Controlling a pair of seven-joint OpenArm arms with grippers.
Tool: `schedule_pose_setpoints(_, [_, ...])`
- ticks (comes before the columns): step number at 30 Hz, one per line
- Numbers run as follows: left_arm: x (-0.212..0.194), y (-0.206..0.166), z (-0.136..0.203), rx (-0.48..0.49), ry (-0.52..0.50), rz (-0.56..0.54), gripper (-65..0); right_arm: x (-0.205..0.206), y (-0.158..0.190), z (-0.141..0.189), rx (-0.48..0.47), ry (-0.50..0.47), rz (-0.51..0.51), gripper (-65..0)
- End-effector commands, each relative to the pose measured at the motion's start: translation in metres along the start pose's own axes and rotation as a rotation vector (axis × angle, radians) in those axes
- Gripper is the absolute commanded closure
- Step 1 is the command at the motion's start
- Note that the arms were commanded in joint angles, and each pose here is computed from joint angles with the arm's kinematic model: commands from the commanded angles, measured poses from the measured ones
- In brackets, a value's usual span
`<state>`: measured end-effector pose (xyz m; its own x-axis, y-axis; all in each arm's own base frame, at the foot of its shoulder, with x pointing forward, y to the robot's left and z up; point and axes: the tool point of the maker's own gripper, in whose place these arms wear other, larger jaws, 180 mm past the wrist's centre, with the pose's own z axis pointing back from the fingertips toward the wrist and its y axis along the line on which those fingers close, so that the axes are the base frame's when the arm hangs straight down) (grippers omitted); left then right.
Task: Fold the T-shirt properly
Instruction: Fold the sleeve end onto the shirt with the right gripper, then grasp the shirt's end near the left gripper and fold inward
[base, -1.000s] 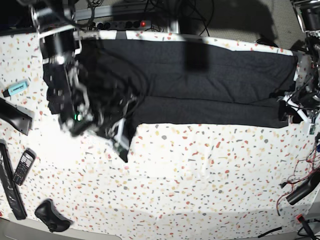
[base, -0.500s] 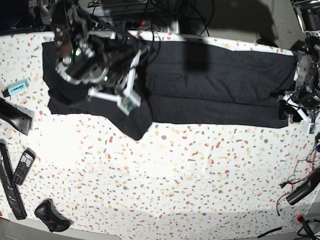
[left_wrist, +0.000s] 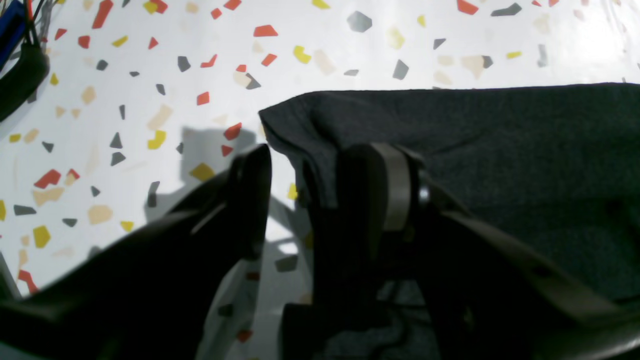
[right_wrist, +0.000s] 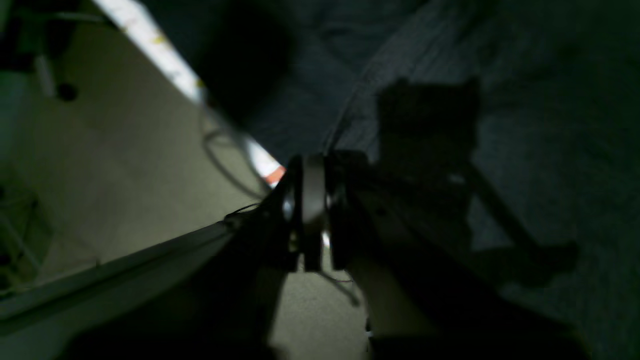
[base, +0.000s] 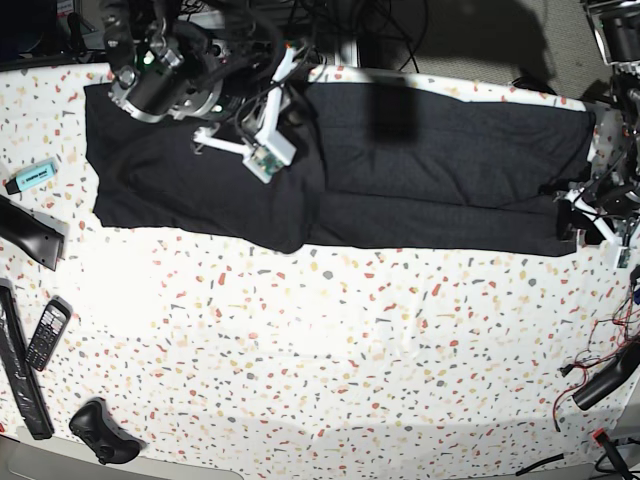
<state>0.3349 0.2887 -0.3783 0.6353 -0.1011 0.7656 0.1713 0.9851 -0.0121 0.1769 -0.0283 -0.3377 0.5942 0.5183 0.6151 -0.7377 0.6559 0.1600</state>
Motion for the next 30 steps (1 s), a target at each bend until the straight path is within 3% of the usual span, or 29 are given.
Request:
schedule_pose_setpoints(1, [0.021,0.008,0.005,0.013,-0.055,-0.020,-29.0,0.009,0.001,0.004,0.003,-0.036,0.014,-9.2])
schedule_pose_setpoints(4, [0.021,0.008,0.005,0.013,-0.054,-0.020,-29.0,0.010,0.002,0.004,0.009,-0.041,0.013,-22.7])
schedule_pose_setpoints(6, [0.018,0.008,0.005,0.014,-0.040,-0.020,-29.0,0.011,0.002,0.004,0.010,-0.048,0.012,-25.6])
schedule_pose_setpoints(12, [0.016,0.009,0.008,-0.003,-0.017,0.005,-29.0,0.015,-0.005,0.006,-0.010,-0.059,0.012,-25.6])
schedule_pose_setpoints(18, [0.028,0.021,0.024,-0.051,-0.047,0.060,-29.0,0.013,-0.041,0.021,-0.119,-0.076,-0.040,-25.6])
schedule_pose_setpoints(24, [-0.007,0.026,0.037,-0.061,0.050,0.040,-29.0,0.007,-0.076,0.041,-0.232,-0.090,-0.098,-25.6])
schedule_pose_setpoints(30, [-0.027,0.024,0.049,-0.094,0.075,0.083,-29.0,0.005,-0.085,0.047,-0.264,-0.090,-0.114,-25.6])
